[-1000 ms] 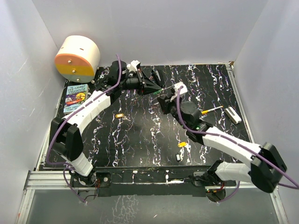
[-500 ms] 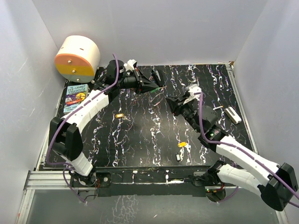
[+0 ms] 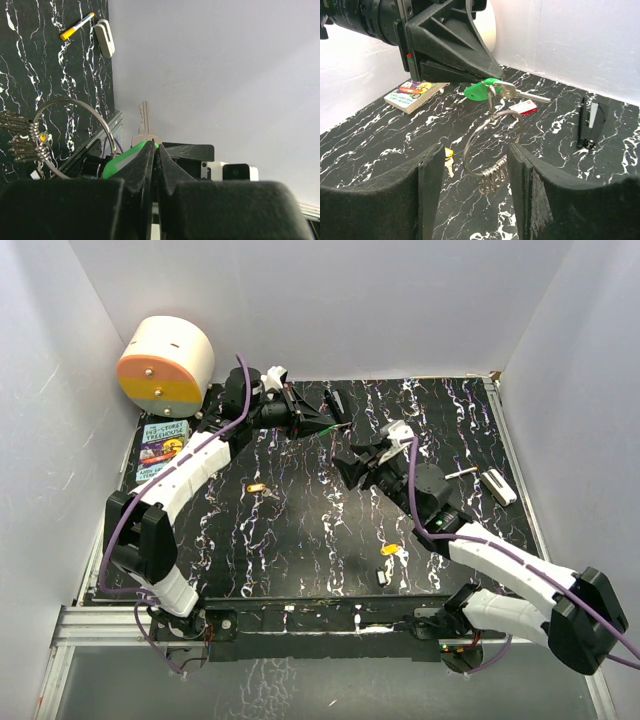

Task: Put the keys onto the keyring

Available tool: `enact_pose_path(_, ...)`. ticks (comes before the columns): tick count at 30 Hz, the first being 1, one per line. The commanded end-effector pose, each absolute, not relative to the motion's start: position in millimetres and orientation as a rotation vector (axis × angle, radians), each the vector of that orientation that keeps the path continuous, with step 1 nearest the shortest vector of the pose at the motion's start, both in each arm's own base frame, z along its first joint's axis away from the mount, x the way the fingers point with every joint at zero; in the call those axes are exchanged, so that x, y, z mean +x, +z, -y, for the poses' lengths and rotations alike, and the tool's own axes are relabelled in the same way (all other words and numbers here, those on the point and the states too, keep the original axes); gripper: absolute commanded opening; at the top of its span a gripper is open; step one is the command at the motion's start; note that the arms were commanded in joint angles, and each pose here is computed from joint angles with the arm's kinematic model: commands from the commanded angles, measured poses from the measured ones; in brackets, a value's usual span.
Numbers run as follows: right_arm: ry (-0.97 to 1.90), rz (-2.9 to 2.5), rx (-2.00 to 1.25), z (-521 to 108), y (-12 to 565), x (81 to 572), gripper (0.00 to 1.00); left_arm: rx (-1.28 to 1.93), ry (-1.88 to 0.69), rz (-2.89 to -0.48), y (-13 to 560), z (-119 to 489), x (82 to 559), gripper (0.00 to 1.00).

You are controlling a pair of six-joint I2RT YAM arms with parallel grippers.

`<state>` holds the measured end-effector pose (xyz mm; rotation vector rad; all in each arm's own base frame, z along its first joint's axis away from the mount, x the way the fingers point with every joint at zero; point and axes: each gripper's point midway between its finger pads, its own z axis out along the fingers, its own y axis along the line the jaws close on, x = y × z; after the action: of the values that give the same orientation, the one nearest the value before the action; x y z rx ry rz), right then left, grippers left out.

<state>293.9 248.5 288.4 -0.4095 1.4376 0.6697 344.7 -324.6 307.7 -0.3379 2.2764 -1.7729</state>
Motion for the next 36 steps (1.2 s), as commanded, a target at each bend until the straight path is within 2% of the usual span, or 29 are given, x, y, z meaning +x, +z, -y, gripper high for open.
enact_pose_path(1, 0.762, -1.348, -0.433, -268.5, 302.7, 296.3, 0.57, -0.27, -1.784, -2.186, 345.1, 318.3, 338.6, 0.0)
enact_pose_path(14, 0.818, -1.298, -0.428, -290.9, 291.7, 312.4, 0.56, -0.31, -1.76, -2.207, 333.6, 313.9, 342.1, 0.0)
enact_pose_path(16, 0.819, -1.296, -0.428, -293.2, 290.7, 315.2, 0.5, -0.326, -1.765, -2.214, 328.9, 314.8, 343.1, 0.0)
enact_pose_path(19, 0.823, -1.316, -0.432, -298.2, 284.4, 320.0, 0.29, -0.342, -1.761, -2.224, 322.5, 314.6, 344.9, 0.0)
enact_pose_path(23, 0.824, -1.339, -0.43, -300.4, 276.8, 323.7, 0.15, -0.37, -1.749, -2.241, 313.5, 313.9, 349.4, 0.0)
enact_pose_path(25, 0.82, -1.358, -0.427, -299.9, 272.2, 325.0, 0.13, -0.385, -1.745, -2.249, 309.1, 313.6, 351.5, 0.0)
enact_pose_path(27, 0.814, -1.37, -0.42, -298.5, 268.9, 325.9, 0.15, -0.397, -1.744, -2.257, 305.3, 314.0, 353.7, 0.0)
enact_pose_path(31, 0.81, -1.381, -0.407, -297.6, 263.9, 327.9, 0.41, -0.419, -1.757, -2.267, 301.0, 316.1, 357.4, 0.0)
enact_pose_path(36, 0.839, -1.368, -0.413, -307.5, 261.0, 334.5, 0.48, -0.434, -1.757, -2.277, 295.6, 316.7, 358.4, 0.0)
